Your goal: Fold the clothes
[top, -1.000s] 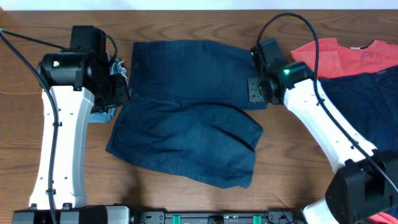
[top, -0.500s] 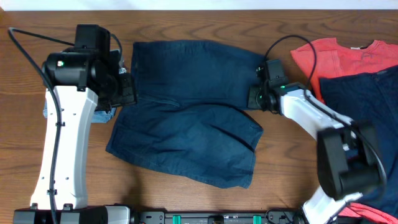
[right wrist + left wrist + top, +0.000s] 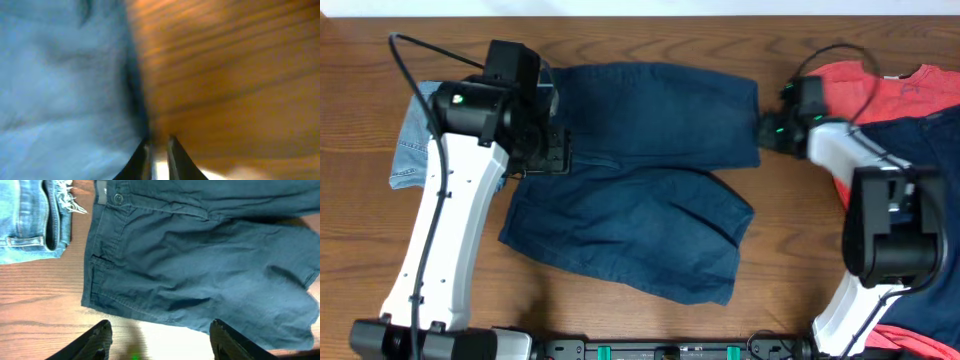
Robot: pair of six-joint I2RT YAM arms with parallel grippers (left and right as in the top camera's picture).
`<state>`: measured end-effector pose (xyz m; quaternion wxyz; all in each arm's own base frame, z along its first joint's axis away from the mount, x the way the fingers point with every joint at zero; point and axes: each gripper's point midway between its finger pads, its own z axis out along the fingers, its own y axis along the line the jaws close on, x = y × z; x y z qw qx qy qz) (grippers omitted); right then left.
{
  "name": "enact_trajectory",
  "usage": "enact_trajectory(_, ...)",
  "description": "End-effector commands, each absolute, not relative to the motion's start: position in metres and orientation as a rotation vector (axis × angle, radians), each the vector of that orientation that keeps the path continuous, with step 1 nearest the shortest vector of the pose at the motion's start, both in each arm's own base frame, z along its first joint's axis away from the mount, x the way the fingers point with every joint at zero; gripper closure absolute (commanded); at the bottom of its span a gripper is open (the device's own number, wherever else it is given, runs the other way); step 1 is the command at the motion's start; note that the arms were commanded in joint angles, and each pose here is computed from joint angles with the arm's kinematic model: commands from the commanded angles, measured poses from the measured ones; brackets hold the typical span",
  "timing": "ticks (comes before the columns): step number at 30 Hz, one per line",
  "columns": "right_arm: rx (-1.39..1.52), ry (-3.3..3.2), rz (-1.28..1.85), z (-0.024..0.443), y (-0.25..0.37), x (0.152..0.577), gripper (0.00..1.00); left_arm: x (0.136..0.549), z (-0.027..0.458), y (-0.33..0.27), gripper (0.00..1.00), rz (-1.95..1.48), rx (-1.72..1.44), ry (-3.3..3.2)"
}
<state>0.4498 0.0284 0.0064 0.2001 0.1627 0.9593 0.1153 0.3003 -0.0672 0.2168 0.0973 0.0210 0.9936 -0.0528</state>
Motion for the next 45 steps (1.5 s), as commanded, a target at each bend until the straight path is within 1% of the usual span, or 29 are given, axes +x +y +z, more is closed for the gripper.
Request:
enact_trajectory(1, 0.277, 2.675, 0.479, 0.045, 0.031, 0.460, 0.75, 0.295, 0.197, -0.068, 0.35, -0.146, 0.075, 3.014)
enact_trajectory(2, 0.232, 2.684, 0.537, 0.056, 0.037, 0.456, 0.69, 0.293, 0.192, -0.067, 0.35, -0.142, 0.075, 3.031)
enact_trajectory(3, 0.186, 2.694, 0.597, 0.068, 0.045, 0.449, 0.65, 0.291, 0.188, -0.067, 0.35, -0.140, 0.074, 3.045)
enact_trajectory(5, 0.131, 2.731, 0.686, 0.087, 0.059, 0.428, 0.61, 0.287, 0.180, -0.066, 0.35, -0.134, 0.074, 3.069)
enact_trajectory(7, 0.127, 2.808, 0.692, 0.095, 0.066, 0.402, 0.57, 0.283, 0.174, -0.064, 0.35, -0.114, 0.072, 3.087)
enact_trajectory(9, 0.117, 2.919, 0.651, 0.095, 0.072, 0.373, 0.53, 0.281, 0.170, -0.060, 0.34, -0.086, 0.071, 3.100)
enact_trajectory(10, 0.110, 2.989, 0.600, 0.091, 0.074, 0.358, 0.50, 0.280, 0.168, -0.057, 0.34, -0.059, 0.071, 3.105)
enact_trajectory(14, 0.045, 3.165, 0.422, 0.068, 0.077, 0.317, 0.41, 0.278, 0.162, -0.043, 0.32, 0.066, 0.069, 3.114)
enact_trajectory(18, 0.000, 3.242, 0.409, 0.043, 0.086, 0.290, 0.41, 0.272, 0.150, -0.042, 0.32, 0.081, 0.063, 3.142)
enact_trajectory(20, -0.010, 3.252, 0.408, 0.031, 0.087, 0.282, 0.43, 0.267, 0.139, -0.042, 0.32, 0.076, 0.042, 3.165)
enact_trajectory(23, -0.014, 3.241, 0.401, 0.015, 0.085, 0.277, 0.53, 0.259, 0.118, -0.041, 0.32, 0.081, 0.000, 3.199)
enact_trajectory(27, -0.092, 3.199, 0.407, 0.004, 0.088, 0.279, 0.59, 0.246, 0.087, -0.039, 0.32, 0.093, -0.084, 3.233)
enact_trajectory(30, -0.170, 3.181, 0.409, 0.003, 0.091, 0.281, 0.71, 0.239, 0.062, -0.038, 0.32, 0.100, -0.188, 3.230)
enact_trajectory(33, -0.180, 3.162, 0.376, 0.002, 0.088, 0.286, 0.78, 0.232, 0.041, -0.037, 0.33, 0.102, -0.240, 3.225)
enact_trajectory(35, -0.177, 3.149, 0.358, 0.005, 0.085, 0.290, 0.74, 0.226, 0.029, -0.035, 0.34, 0.105, -0.244, 3.230)
enact_trajectory(36, -0.175, 3.145, 0.360, 0.008, 0.085, 0.292, 0.70, 0.223, 0.024, -0.035, 0.37, 0.107, -0.245, 3.234)
enact_trajectory(38, -0.237, 3.130, 0.423, 0.019, 0.092, 0.292, 0.57, 0.215, 0.017, -0.033, 0.38, 0.114, -0.252, 3.246)
enact_trajectory(40, -0.337, 3.110, 0.527, 0.035, 0.102, 0.287, 0.50, 0.210, 0.012, -0.032, 0.39, 0.119, -0.252, 3.256)
enact_trajectory(45, -0.364, 3.130, 0.551, 0.054, 0.102, 0.272, 0.47, 0.212, 0.008, -0.032, 0.39, 0.112, -0.250, 3.245)
